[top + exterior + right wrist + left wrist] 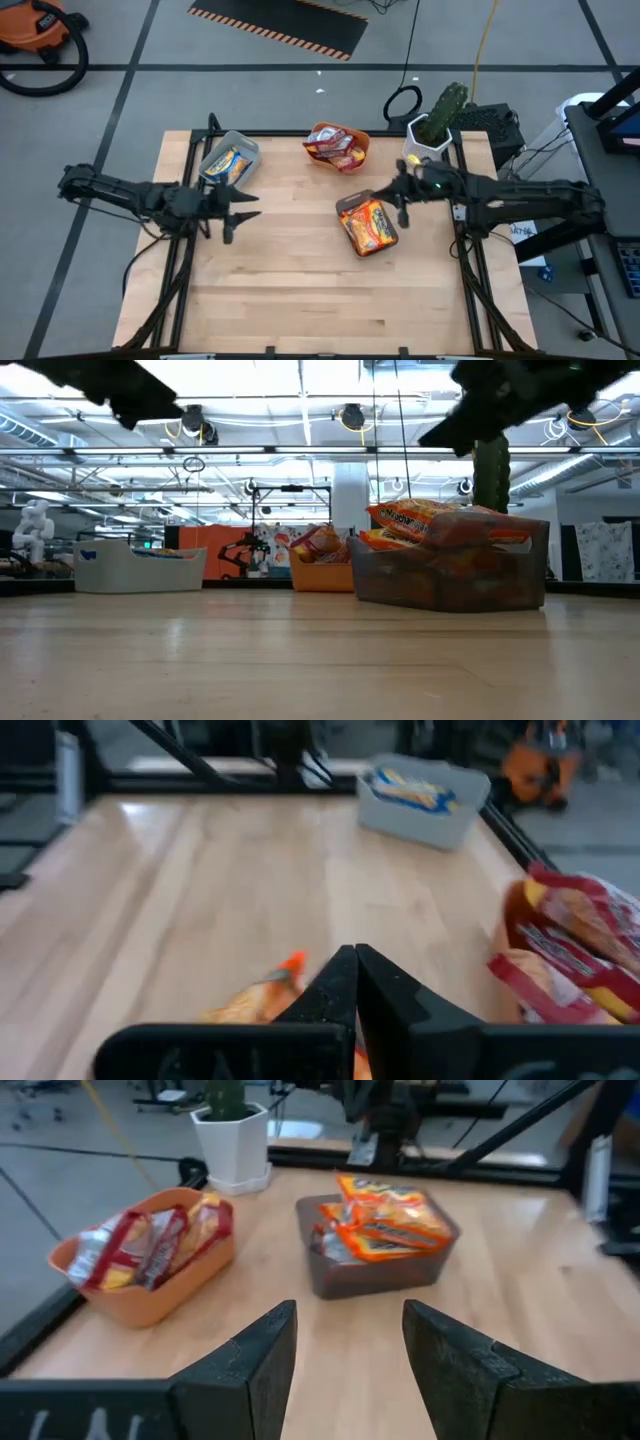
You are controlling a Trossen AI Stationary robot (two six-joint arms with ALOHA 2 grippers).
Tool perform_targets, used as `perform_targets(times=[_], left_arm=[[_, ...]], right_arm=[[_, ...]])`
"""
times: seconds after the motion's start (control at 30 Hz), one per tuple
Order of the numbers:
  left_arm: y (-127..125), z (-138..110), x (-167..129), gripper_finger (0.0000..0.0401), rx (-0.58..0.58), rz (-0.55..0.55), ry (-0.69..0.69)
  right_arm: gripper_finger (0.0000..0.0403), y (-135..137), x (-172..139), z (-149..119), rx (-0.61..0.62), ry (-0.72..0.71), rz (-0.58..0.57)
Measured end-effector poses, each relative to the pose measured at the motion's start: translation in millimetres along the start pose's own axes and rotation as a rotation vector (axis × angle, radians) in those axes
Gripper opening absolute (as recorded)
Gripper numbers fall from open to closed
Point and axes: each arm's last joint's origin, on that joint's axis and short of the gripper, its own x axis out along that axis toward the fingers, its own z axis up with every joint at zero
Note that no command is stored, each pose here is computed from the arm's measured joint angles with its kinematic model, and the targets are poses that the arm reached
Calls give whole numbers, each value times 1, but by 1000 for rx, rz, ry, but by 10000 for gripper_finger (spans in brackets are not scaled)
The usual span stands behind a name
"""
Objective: Sort Maruchan noodles
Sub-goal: Return to Home Position
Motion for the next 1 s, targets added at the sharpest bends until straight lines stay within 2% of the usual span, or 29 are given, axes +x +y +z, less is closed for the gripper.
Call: perform_targets(times=[0.1,0.2,0.43,0.6,0.83,1.0], left_arm=[[1,-10,-11,191,-33,-35,-35],[1,-23,-16,191,-28,-49,-42],[-2,-52,-14,191,93,-137,-13],[1,-73,-13,191,128,-130,5],[7,-94,-13,191,125,-114,-6],[11,-94,-17,191,106,-104,-50]], right_arm=[[2,8,-11,-16,-20,-69,3],[2,12,-18,-29,-18,-75,-27],[2,16,-22,-52,-71,-68,-13],[2,15,-19,-71,-132,-129,-37],[2,9,-19,-100,-157,-250,-180],[2,5,-24,-89,-165,-400,-253]])
